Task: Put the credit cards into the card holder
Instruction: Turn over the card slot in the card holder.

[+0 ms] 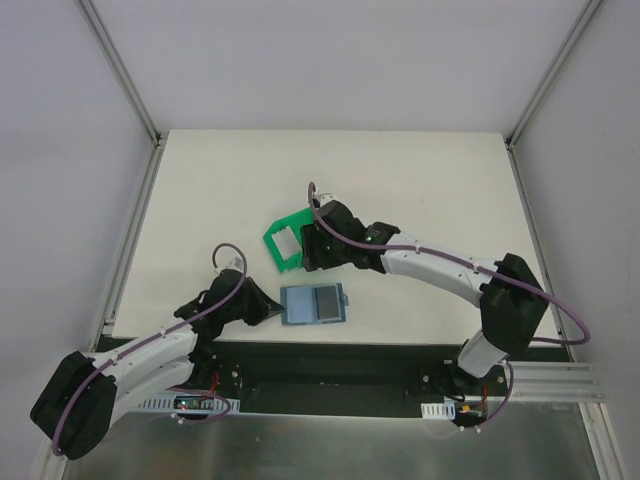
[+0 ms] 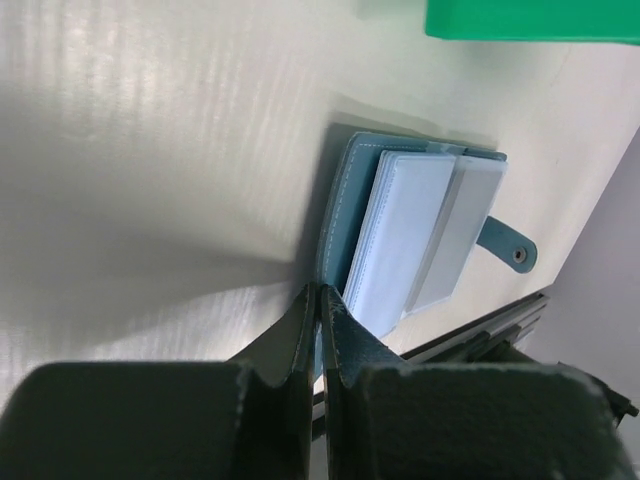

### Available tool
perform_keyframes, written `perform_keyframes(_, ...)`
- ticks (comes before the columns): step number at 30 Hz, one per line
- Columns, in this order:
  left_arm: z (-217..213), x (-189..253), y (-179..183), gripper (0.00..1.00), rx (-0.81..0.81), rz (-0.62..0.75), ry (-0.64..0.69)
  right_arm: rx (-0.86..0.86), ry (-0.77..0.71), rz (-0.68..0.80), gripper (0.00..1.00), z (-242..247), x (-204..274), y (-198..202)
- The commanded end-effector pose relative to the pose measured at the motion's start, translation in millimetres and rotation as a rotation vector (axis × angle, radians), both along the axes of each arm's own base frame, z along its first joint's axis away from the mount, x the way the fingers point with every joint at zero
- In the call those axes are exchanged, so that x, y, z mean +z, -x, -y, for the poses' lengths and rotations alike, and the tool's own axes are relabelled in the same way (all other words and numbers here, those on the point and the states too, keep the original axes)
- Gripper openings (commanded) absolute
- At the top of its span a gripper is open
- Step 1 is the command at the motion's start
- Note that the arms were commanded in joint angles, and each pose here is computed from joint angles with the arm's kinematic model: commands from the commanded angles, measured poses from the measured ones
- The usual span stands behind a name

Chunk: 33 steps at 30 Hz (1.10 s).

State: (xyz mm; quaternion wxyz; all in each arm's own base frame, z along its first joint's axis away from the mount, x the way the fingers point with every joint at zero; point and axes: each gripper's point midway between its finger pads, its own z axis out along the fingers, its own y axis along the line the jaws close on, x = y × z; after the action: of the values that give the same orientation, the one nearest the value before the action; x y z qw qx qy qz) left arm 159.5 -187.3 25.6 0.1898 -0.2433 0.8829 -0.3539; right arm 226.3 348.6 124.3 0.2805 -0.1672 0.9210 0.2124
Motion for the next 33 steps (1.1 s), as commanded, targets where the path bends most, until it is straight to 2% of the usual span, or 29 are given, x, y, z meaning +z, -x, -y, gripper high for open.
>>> perform_keyframes(1,-13,-13,-2,0.0,0.126,-0.032,0.011,0.09,-0.127,-0.004,0.59,-35,28,-23)
perform_keyframes(5,-20,-22,2,0.0,0.172,-0.041,0.02,0.113,-0.123,-0.047,0.62,-49,21,-47)
perform_keyframes(16,-20,-17,-2,0.0,0.13,-0.01,-0.017,0.12,-0.102,-0.103,0.72,-67,-6,-100)
perform_keyframes(26,-16,-12,-7,0.0,0.091,0.011,-0.041,0.154,-0.118,-0.201,0.75,-76,-33,-102)
perform_keyframes(33,-16,-12,-7,0.0,0.085,0.009,-0.047,0.19,-0.16,-0.232,0.75,-85,-34,-97)
